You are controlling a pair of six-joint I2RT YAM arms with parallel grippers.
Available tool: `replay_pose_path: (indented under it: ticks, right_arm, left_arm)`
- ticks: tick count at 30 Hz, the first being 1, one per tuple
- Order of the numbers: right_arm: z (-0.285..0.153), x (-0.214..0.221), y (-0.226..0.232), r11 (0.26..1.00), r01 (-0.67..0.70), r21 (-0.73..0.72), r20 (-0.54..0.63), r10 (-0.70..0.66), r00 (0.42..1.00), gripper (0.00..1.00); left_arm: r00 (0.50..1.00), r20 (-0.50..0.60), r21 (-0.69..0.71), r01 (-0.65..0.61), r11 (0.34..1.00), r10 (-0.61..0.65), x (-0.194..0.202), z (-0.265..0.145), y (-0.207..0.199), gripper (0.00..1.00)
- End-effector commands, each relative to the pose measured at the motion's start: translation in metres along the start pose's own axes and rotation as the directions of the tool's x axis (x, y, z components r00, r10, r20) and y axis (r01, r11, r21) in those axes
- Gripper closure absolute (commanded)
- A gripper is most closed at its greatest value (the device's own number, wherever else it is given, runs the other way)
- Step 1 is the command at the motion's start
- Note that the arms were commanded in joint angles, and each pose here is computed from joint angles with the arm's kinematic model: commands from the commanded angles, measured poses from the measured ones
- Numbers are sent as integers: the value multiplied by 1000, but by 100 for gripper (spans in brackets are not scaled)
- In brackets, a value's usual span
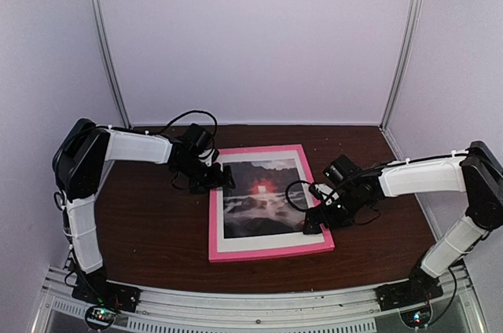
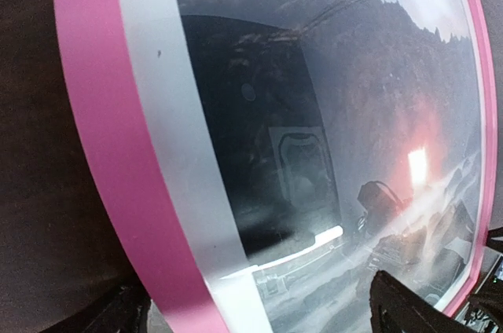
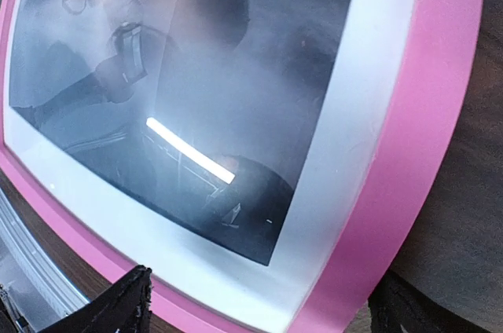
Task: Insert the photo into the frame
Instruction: Rotate the photo frame at the center of the board, then reset both arms
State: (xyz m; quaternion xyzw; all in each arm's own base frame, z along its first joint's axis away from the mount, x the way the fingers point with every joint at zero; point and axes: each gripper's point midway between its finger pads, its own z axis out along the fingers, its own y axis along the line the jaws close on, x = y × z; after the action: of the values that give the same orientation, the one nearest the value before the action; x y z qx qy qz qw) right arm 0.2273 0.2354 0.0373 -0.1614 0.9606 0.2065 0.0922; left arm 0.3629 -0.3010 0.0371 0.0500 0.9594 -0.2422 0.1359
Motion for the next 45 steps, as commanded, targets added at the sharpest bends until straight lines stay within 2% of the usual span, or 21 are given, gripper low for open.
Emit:
replay_pose_path:
  ticks: [1, 5, 10, 13, 17, 22, 27, 31, 34, 41, 45]
  right_arm:
    - [-6, -6, 19, 999, 28, -19, 43, -27, 999, 6]
    - [-18, -9, 14, 998, 50, 35, 51, -52, 997, 5]
    - [-44, -24, -6, 983, 46, 176, 98, -64, 993, 2]
    - [-68, -38, -22, 969, 11, 248, 156, -51, 986, 1]
    - [-112, -62, -44, 928, -44, 371, 278, -65, 958, 0]
    - [-166, -89, -56, 861, -93, 500, 421, -148, 895, 0]
    - [-197, -101, -57, 822, -109, 559, 466, -203, 861, 0]
    - [-222, -103, -57, 804, -136, 579, 515, -231, 826, 0]
    - [-239, -101, -60, 802, -162, 575, 562, -243, 791, 0]
    - [-264, -90, -82, 818, -263, 512, 653, -172, 738, 0]
    - [-263, -87, -83, 839, -260, 478, 676, -162, 719, 0]
  left_arm:
    - [998, -50, -5, -28, 1000, 27, 0, 12, 16, 2]
    - [999, -9, -51, -45, 998, 44, -20, -5, 34, 2]
    - [986, 77, -239, -123, 963, 145, -42, -48, 57, 2]
    - [973, 138, -326, -134, 936, 187, -49, -81, 63, 2]
    - [950, 228, -367, -121, 922, 215, -49, -124, 59, 3]
    - [883, 339, -467, -142, 873, 325, -51, -185, 52, 2]
    - [810, 425, -529, -139, 837, 404, -49, -241, 46, 3]
    - [752, 488, -549, -129, 825, 442, -38, -268, 50, 2]
    - [740, 501, -563, -115, 818, 448, -26, -269, 62, 2]
    - [753, 500, -531, -125, 838, 429, -9, -256, 69, 2]
    - [714, 548, -508, -129, 852, 435, -5, -258, 68, 2]
